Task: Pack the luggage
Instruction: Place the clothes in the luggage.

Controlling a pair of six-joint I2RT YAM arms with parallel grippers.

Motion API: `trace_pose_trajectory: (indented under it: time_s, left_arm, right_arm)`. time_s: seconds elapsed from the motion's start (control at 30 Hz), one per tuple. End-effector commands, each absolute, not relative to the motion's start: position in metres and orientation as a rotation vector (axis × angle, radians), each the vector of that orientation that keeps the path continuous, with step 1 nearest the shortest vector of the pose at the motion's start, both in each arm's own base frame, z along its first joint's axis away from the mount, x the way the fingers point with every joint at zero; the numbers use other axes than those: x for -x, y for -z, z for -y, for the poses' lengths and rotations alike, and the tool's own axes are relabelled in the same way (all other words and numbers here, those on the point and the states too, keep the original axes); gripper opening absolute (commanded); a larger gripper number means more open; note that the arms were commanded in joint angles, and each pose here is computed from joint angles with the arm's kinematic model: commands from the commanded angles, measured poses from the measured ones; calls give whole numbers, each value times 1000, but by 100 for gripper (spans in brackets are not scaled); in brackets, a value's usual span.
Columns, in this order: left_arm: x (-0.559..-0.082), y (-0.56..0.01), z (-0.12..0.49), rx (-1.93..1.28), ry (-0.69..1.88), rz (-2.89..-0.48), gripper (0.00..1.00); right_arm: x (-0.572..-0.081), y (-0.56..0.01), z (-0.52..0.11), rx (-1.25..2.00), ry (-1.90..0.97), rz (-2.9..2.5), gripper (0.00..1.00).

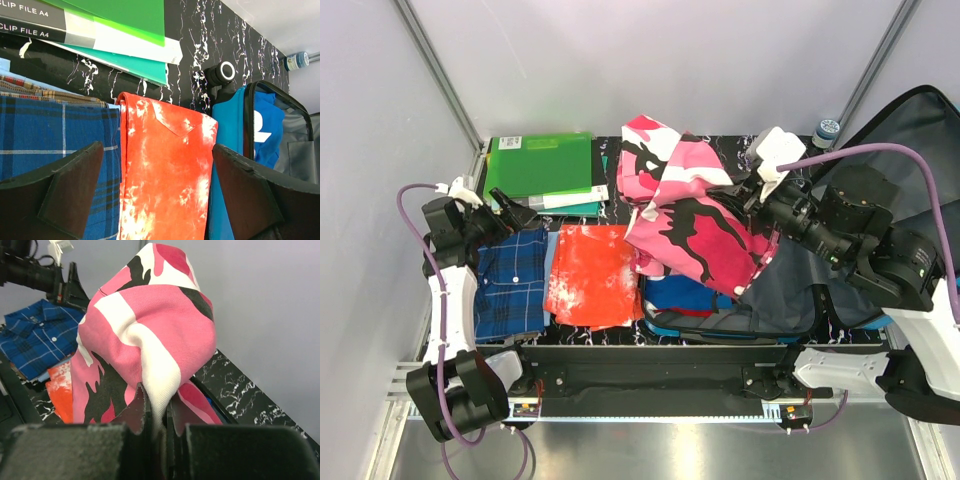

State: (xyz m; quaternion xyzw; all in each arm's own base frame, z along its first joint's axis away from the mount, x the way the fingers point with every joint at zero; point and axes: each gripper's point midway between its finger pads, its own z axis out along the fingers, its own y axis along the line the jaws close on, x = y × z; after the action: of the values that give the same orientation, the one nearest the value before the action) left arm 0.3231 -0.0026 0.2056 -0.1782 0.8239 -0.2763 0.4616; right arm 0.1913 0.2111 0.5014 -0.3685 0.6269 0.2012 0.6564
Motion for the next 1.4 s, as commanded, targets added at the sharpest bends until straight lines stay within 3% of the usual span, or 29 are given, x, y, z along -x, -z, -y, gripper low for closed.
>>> trace_pose_trajectory:
  time_s: [0.0,0.37,0.73,1.37]
  left_arm:
    - [-328,-215,3,407,694,-1985,96]
    - [-327,-218,6,398,712,-1975,96]
    - [-326,-219,7,393,717,-1969,96]
    - [-327,-220,9,388,732,-1971,96]
  right_arm:
    - [-202,-531,-200,719,-407,-1344,0]
    - [-251,-454,-205,702,-330,-1557,0]
    - [-306,-383,-214,722,-443,-1695,0]
    - [-394,-310,-205,710,-604,-1805,0]
